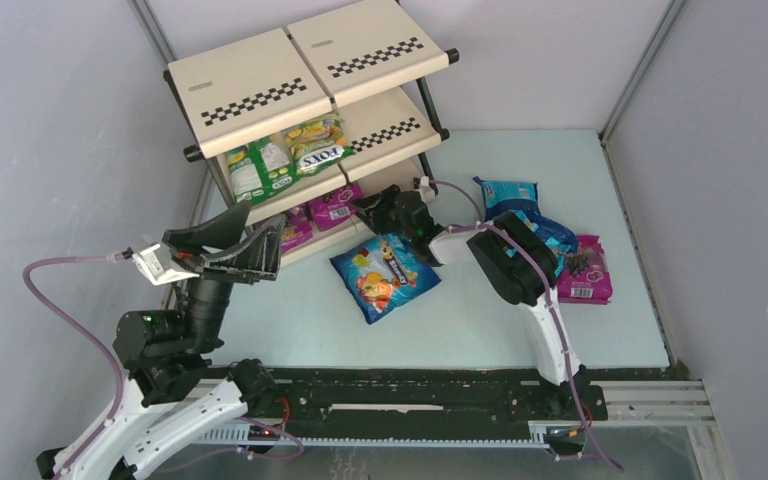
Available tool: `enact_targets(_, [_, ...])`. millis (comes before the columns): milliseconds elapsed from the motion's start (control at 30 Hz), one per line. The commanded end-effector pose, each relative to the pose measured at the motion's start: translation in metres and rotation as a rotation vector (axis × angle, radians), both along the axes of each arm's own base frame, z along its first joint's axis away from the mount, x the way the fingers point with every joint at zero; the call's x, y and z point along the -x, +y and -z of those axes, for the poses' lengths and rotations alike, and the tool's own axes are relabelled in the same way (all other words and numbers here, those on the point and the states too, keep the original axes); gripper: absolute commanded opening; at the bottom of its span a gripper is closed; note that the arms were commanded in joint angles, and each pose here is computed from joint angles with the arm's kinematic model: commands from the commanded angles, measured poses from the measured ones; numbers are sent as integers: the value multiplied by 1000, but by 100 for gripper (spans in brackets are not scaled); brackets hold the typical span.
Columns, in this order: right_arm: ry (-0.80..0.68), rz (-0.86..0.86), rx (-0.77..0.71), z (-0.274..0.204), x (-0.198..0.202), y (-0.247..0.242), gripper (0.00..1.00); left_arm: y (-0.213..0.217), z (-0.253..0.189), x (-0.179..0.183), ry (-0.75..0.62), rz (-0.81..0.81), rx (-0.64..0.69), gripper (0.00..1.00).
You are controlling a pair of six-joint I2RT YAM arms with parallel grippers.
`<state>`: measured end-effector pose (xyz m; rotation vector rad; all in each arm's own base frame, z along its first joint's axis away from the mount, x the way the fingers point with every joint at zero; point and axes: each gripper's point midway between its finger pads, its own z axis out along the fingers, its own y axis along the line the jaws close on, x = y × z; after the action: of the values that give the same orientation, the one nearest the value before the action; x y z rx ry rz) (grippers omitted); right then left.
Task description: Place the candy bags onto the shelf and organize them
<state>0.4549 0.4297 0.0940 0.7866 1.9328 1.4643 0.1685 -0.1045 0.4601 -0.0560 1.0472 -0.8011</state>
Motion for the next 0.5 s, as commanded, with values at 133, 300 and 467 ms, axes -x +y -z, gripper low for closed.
enact_targets(133, [-110, -145, 100, -64, 32, -40, 61, -5, 6, -7, 6, -20, -26, 100])
enact_targets(300, [-132, -217, 379, -49, 86, -88, 75, -4, 7, -9, 8, -30, -32, 100])
enact_targets(467, [-135, -221, 648, -28, 154, -155, 82, -7, 9, -11, 15, -30, -37, 100])
